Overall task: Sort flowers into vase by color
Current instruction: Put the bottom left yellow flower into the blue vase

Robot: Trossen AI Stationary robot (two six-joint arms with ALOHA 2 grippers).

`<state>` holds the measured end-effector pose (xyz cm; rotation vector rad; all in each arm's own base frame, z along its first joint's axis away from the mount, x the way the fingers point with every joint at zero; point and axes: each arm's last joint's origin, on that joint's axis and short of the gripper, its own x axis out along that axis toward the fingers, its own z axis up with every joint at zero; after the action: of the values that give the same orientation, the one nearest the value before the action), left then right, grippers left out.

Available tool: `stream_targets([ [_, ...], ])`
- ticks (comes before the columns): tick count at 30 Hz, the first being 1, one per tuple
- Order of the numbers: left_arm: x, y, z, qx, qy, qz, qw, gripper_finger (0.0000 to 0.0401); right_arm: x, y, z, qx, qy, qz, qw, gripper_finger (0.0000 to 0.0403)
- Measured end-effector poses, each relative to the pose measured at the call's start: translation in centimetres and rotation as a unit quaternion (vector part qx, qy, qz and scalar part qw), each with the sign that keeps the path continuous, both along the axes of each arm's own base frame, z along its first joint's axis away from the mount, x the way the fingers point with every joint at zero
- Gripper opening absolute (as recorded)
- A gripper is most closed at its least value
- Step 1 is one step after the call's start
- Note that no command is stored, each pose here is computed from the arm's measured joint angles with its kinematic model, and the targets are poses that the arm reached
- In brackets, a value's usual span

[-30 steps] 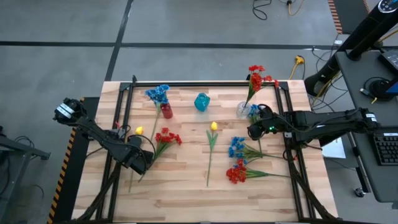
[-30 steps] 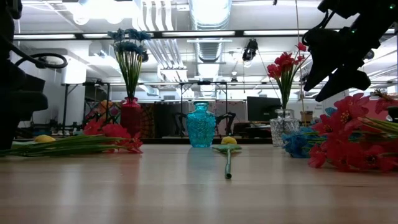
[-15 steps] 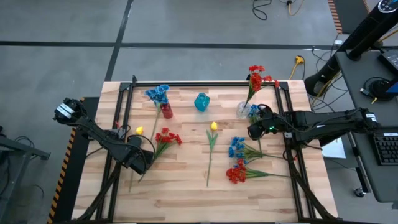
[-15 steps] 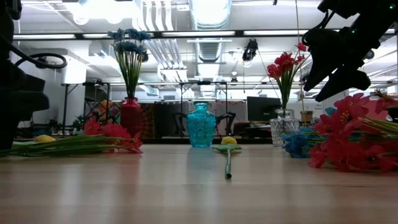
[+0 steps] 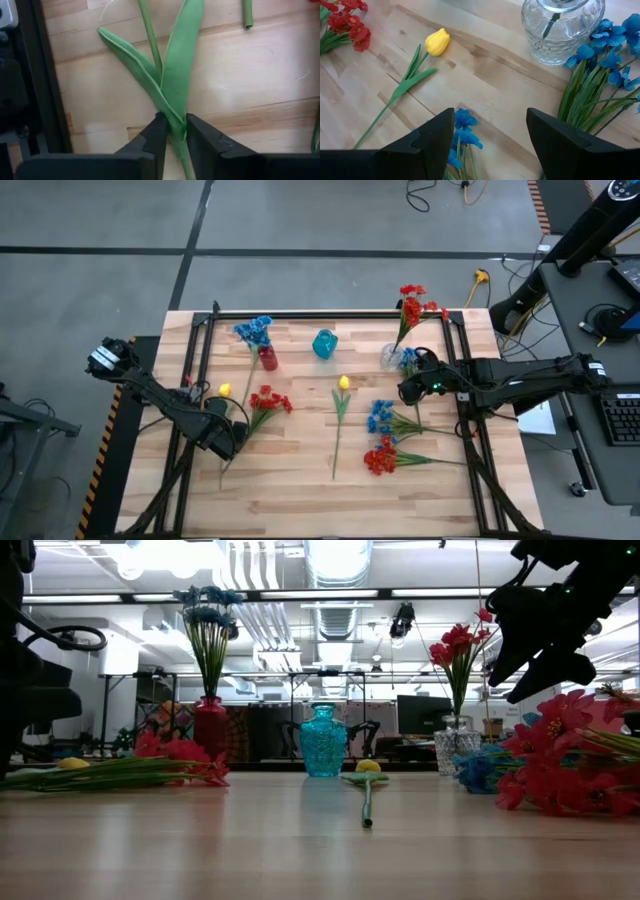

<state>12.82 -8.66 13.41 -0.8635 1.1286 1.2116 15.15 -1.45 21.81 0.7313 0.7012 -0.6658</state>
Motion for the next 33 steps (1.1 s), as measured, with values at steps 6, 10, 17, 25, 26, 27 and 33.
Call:
stream_targets([
  [6, 0.0, 0.0, 0.0, 0.000, -0.002, 0.006, 1.000, 0.0022, 0.0, 0.0, 0.0, 0.000, 0.000, 0.000, 1.000, 0.0240],
  [10, 0.0, 0.0, 0.0, 0.001, -0.002, 0.007, 1.000, 0.0014, 0.0, 0.0, 0.0, 0.000, 0.000, 0.000, 1.000, 0.0240],
  [17, 0.0, 0.0, 0.0, 0.002, -0.005, 0.014, 1.000, 0.0012, 0.0, 0.0, 0.0, 0.000, 0.000, 0.000, 1.000, 0.0240],
  [25, 0.4, -0.1, 0.4, 0.013, -0.022, 0.009, 1.000, 0.0012, 0.0, 0.0, 0.0, 0.000, 0.000, 0.000, 1.000, 0.0240],
  [26, 0.4, -0.2, 0.5, 0.012, -0.023, 0.006, 1.000, 0.0012, 0.0, 0.0, 0.0, 0.000, 0.000, 0.000, 1.000, 0.0240],
  [27, 0.5, -0.3, 0.6, 0.011, -0.023, 0.002, 1.000, 0.0012, 0.0, 0.0, 0.0, 0.000, 0.000, 0.000, 1.000, 0.0240],
  [33, 1.5, -1.1, 2.9, 0.007, -0.019, -0.037, 0.999, 0.0012, 0.0, 0.0, 0.0, 0.000, 0.000, 0.000, 1.000, 0.0240],
])
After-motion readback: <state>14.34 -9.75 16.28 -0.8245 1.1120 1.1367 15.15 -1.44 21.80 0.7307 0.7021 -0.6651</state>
